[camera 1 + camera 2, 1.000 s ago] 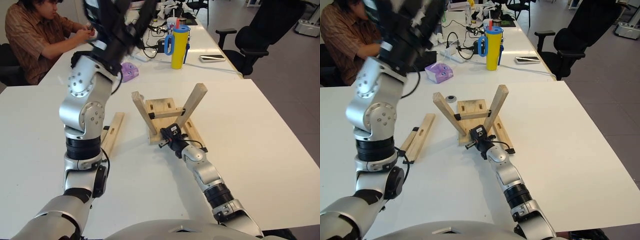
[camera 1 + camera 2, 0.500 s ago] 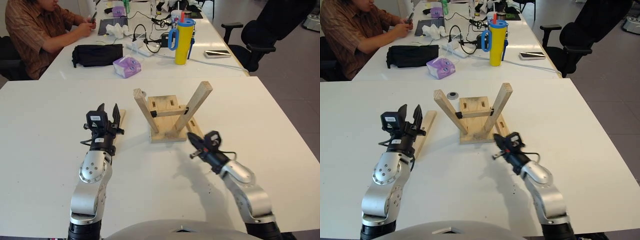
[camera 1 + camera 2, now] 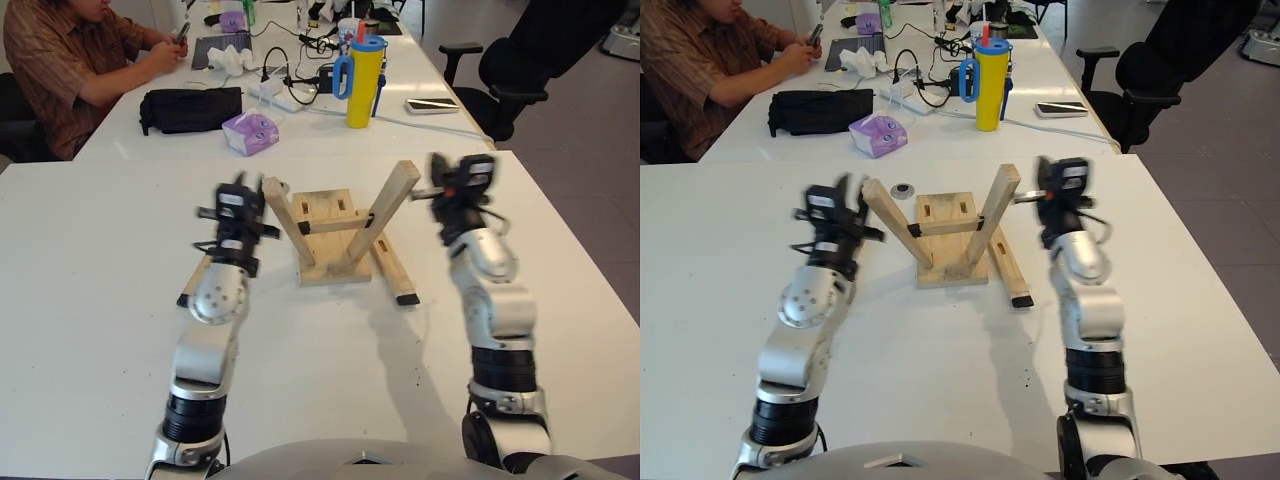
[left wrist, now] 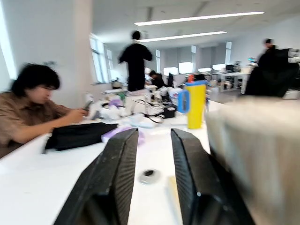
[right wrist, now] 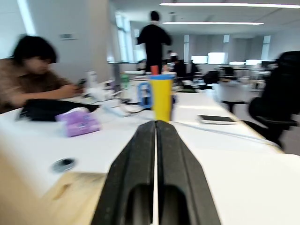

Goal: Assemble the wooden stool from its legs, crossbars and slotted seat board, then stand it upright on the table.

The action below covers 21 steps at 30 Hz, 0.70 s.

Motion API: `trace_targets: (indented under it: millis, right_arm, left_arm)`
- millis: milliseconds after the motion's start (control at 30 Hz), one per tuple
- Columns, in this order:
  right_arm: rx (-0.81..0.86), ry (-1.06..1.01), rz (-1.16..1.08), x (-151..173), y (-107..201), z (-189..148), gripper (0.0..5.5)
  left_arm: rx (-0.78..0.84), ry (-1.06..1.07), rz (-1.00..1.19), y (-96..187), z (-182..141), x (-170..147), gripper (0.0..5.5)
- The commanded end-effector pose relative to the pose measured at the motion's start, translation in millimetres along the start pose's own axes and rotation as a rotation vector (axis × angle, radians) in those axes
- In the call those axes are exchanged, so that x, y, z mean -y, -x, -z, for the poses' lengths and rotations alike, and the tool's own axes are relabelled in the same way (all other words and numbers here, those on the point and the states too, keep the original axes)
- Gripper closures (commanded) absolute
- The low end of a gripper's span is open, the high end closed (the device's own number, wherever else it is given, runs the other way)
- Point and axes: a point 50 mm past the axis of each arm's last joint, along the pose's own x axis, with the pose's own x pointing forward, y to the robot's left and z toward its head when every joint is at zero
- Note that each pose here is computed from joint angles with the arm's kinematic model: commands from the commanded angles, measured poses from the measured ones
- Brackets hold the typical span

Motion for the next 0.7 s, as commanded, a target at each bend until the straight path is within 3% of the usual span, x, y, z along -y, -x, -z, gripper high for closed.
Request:
trace_targets:
  millis: [33,200,367,567,700]
  right_arm:
    - [-0.235,0.008,-0.466,-83.8,17.1,40.4,5.50]
    - [-0.322,0.073,-0.304,-39.2,18.4,59.1,5.50]
    - [-0.300,0.080,-0.181,-9.4,9.9,57.4,5.50]
    - [-0.117,0.089,-0.180,-7.3,-13.4,26.2,5.50]
    - [-0.093,0.162,-0.526,-31.9,-13.6,20.0,5.50]
  left_arm:
    - [-0.010,-0.023,0.223,-11.8,-2.5,32.0,4.18]
    - [-0.048,-0.107,-0.012,-13.3,9.4,-24.1,4.18]
    - [-0.074,-0.216,-0.121,-11.6,16.4,-81.2,4.18]
    - [-0.143,-0.303,0.115,-11.5,18.7,-140.6,4.18]
    - [-0.212,-0.305,0.328,-12.8,6.4,-169.1,4.18]
